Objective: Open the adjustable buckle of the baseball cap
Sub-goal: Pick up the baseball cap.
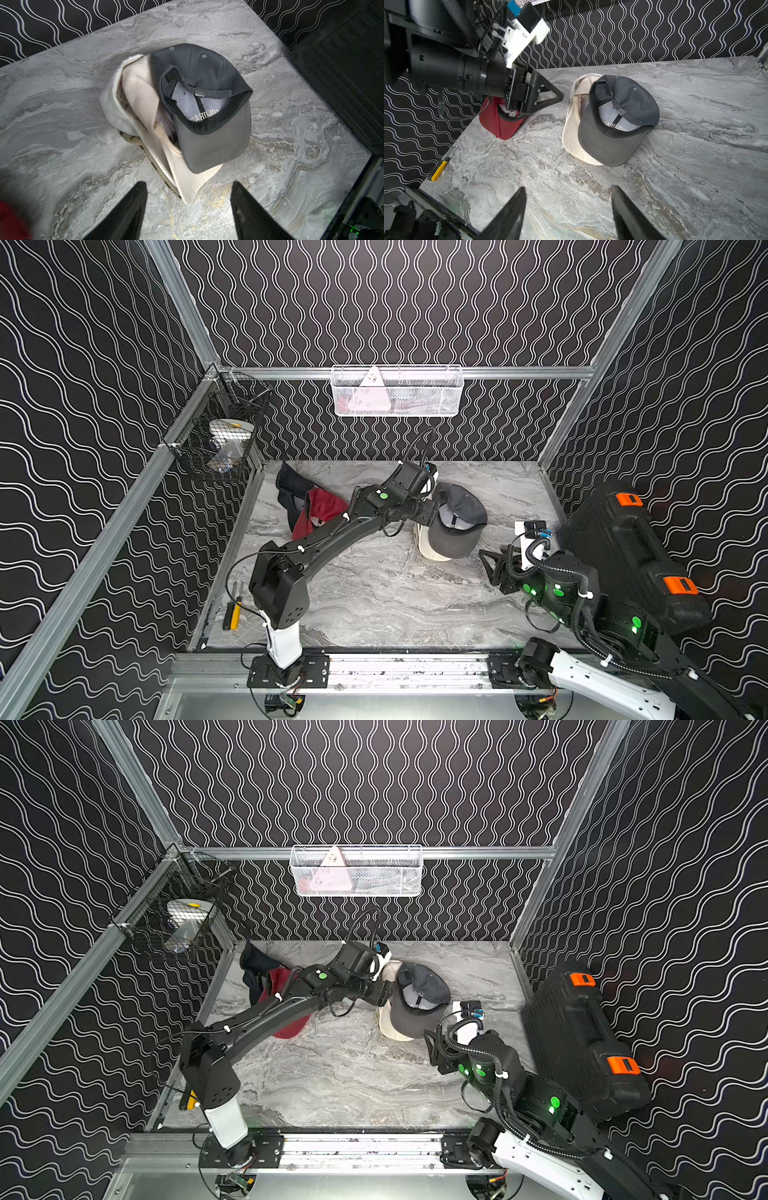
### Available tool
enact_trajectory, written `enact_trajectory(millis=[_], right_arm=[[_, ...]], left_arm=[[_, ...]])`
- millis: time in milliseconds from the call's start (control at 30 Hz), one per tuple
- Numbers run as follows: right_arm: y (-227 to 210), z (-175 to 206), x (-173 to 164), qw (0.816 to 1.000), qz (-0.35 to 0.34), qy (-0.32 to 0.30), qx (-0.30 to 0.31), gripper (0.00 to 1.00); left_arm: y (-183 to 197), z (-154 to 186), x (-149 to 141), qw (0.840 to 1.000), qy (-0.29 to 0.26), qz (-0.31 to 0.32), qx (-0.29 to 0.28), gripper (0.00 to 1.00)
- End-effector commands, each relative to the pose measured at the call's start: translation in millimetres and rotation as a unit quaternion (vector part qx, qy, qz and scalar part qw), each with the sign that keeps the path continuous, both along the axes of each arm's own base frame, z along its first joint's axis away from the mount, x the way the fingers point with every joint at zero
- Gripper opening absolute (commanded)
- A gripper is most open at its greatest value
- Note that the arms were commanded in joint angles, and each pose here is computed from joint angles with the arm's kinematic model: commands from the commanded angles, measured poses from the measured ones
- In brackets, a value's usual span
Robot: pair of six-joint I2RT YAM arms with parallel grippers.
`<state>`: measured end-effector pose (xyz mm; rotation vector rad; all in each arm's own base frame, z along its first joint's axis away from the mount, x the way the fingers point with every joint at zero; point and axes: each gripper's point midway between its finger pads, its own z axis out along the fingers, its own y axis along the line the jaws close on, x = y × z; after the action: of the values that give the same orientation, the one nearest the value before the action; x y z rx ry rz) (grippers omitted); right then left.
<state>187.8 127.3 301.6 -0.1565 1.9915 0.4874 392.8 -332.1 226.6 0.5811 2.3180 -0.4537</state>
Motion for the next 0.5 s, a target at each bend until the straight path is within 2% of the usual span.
enact_trajectory(millis=[0, 467], right_arm=[[-9, -1, 0, 1.000, -0.021, 0.001, 0.005, 0.66], [-14, -8, -1, 1.000, -0.028, -0.003, 0.003, 0.68]], left_arm=[[-10, 0, 8, 1.000, 0.000, 0.005, -0.017, 0.69], [-26, -47, 32, 0.999, 0.031, 0.015, 0.010, 0.69]])
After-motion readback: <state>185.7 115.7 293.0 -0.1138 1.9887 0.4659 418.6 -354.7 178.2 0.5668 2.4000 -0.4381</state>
